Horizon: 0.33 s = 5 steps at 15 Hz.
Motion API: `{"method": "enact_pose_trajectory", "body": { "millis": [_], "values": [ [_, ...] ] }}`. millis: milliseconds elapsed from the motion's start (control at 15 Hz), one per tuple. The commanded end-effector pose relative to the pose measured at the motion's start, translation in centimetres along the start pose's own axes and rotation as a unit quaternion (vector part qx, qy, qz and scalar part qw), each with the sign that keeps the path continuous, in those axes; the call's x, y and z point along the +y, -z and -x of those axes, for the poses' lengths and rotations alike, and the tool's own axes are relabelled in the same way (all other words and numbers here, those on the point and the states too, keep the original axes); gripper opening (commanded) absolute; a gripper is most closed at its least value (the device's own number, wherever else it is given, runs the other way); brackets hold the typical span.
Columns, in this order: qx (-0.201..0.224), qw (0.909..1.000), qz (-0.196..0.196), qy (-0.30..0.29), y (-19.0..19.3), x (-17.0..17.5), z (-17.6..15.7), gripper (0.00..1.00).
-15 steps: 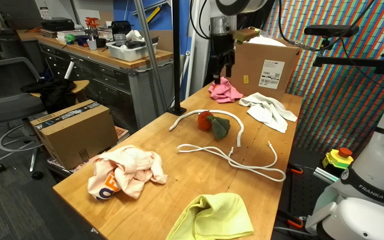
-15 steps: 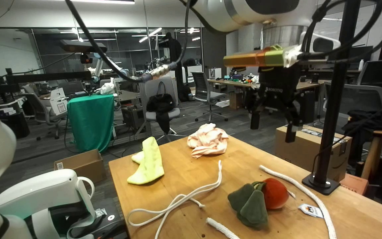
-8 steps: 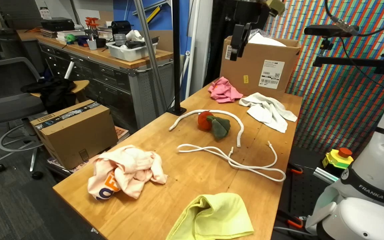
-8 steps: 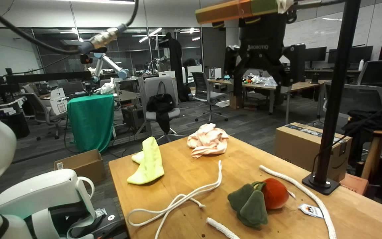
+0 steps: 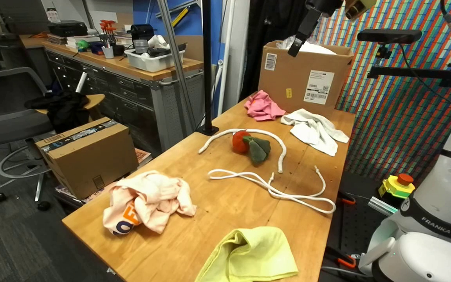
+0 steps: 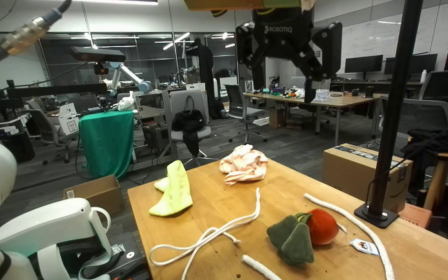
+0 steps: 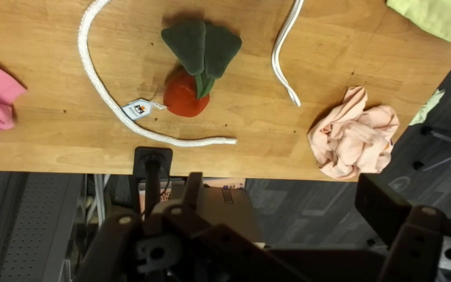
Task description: Move the peach shirt and green towel to the left then move the green towel towards you, then move the pink shirt to the right, then move the white towel to the right, move one rope towards you
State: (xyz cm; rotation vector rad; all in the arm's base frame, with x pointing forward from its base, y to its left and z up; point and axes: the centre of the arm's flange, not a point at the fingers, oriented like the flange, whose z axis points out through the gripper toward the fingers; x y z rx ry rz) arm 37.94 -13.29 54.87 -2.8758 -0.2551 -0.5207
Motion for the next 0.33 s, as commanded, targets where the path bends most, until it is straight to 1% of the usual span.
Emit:
{"method": "enact_pose_trajectory", "body": {
  "millis": [0, 267],
  "values": [
    [0.012, 0.9999, -0.009, 0.008, 0.16, -0.12, 0.48, 1.0],
    [0.027, 0.9992, -0.022, 0.02, 0.47, -0.45, 1.44, 1.0]
  ]
}}
